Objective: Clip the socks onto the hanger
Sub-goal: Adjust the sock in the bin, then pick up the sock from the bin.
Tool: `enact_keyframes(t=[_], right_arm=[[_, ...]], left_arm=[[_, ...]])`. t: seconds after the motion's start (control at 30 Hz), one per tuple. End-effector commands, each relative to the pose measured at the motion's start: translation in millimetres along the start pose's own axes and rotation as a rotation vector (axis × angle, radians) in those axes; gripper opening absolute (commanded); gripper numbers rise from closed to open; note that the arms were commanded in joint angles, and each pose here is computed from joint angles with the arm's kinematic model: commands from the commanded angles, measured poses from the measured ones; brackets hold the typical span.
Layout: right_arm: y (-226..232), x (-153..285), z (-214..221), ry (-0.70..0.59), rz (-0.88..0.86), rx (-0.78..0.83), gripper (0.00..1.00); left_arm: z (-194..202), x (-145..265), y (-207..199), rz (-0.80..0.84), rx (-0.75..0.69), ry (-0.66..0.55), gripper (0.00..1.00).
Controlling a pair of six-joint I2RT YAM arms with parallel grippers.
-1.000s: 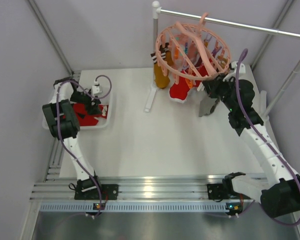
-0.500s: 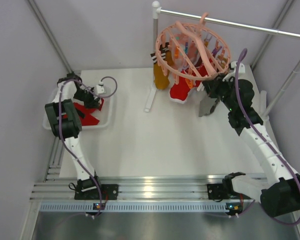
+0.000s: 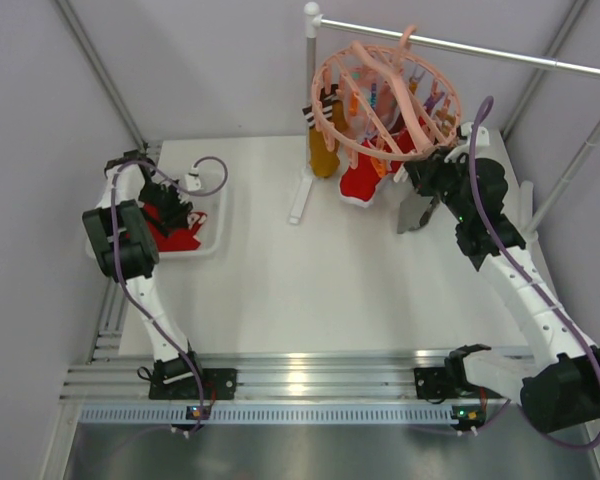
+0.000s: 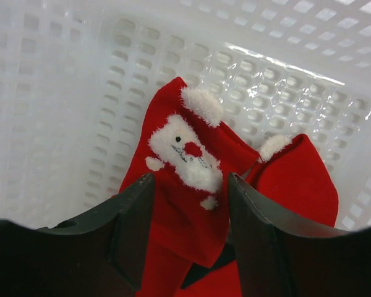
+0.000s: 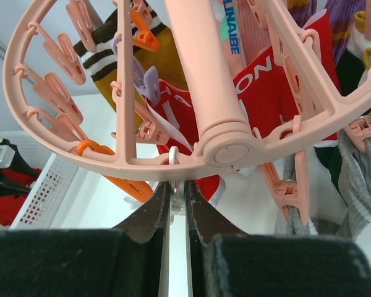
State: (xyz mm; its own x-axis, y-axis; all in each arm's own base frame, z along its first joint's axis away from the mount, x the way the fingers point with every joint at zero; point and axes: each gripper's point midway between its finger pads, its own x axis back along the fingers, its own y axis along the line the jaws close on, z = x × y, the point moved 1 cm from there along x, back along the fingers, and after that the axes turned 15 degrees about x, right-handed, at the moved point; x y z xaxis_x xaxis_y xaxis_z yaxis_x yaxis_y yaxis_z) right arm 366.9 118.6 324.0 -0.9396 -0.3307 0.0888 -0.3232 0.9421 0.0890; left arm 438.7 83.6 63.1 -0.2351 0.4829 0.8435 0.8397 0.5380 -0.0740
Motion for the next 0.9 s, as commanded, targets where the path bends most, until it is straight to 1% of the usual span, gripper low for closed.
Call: enact_keyframes(t=[0.0, 0.03, 0.13, 0.17, 0.2, 0.27, 0.4, 0.5, 0.57, 0.6, 0.7, 0.8, 0.83, 0.87], right_arm=[[-2.6, -1.4, -19.2, -0.036, 0.005, 0.004, 0.00], [-2.1, -1.8, -18.6, -0.035, 0.004, 0.006, 0.00], [-3.0, -3.0, -17.1, -0.030, 0.006, 0.005, 0.00], [-2.9, -3.0, -18.2, -0.033, 0.006, 0.007, 0.00], [-3.0, -3.4, -17.7, -0.032, 0.006, 0.005, 0.00], [-2.7, -5.2, -17.2, -0.028, 0.003, 0.005, 0.00], [-2.8, -6.6, -16.9, -0.025, 0.003, 0.003, 0.00], [-3.2, -6.8, -16.8, -0.022, 0.005, 0.004, 0.00], [-3.6, -6.1, -17.7, -0.023, 0.008, 0.006, 0.00], [-3.7, -6.1, -17.7, -0.023, 0.008, 0.009, 0.00], [-4.5, -5.3, -19.1, -0.026, 0.012, 0.014, 0.00], [-4.7, -5.0, -20.0, -0.029, 0.014, 0.015, 0.00], [-4.0, -4.6, -20.5, -0.030, 0.012, 0.016, 0.00], [-4.6, -5.0, -20.1, -0.029, 0.014, 0.014, 0.00]], left_arm=[[-30.0, 12.8, -6.8, -0.007, -0.091, -0.094, 0.56], [-36.0, 14.8, -4.8, -0.010, -0.134, -0.120, 0.56], [-42.5, 16.2, -8.9, 0.016, -0.237, -0.138, 0.57], [-42.8, 16.2, -10.7, 0.027, -0.272, -0.138, 0.58], [-45.4, 16.6, -10.5, 0.031, -0.336, -0.143, 0.58], [-44.6, 12.9, -13.6, 0.063, -0.390, -0.119, 0.59], [-48.8, 2.6, -18.5, 0.112, -0.440, -0.078, 0.60], [-41.2, -5.4, -18.4, 0.141, -0.460, -0.031, 0.58], [-34.2, -13.8, -18.2, 0.166, -0.448, -0.008, 0.57], [-27.0, -16.3, -18.2, 0.179, -0.456, 0.037, 0.56], [-13.3, -26.7, -17.3, 0.201, -0.436, 0.083, 0.53], [-5.5, -33.0, -15.0, 0.203, -0.411, 0.114, 0.46], [-3.2, -34.2, -14.9, 0.204, -0.410, 0.126, 0.43], [-2.5, -35.1, -14.4, 0.198, -0.401, 0.131, 0.33]])
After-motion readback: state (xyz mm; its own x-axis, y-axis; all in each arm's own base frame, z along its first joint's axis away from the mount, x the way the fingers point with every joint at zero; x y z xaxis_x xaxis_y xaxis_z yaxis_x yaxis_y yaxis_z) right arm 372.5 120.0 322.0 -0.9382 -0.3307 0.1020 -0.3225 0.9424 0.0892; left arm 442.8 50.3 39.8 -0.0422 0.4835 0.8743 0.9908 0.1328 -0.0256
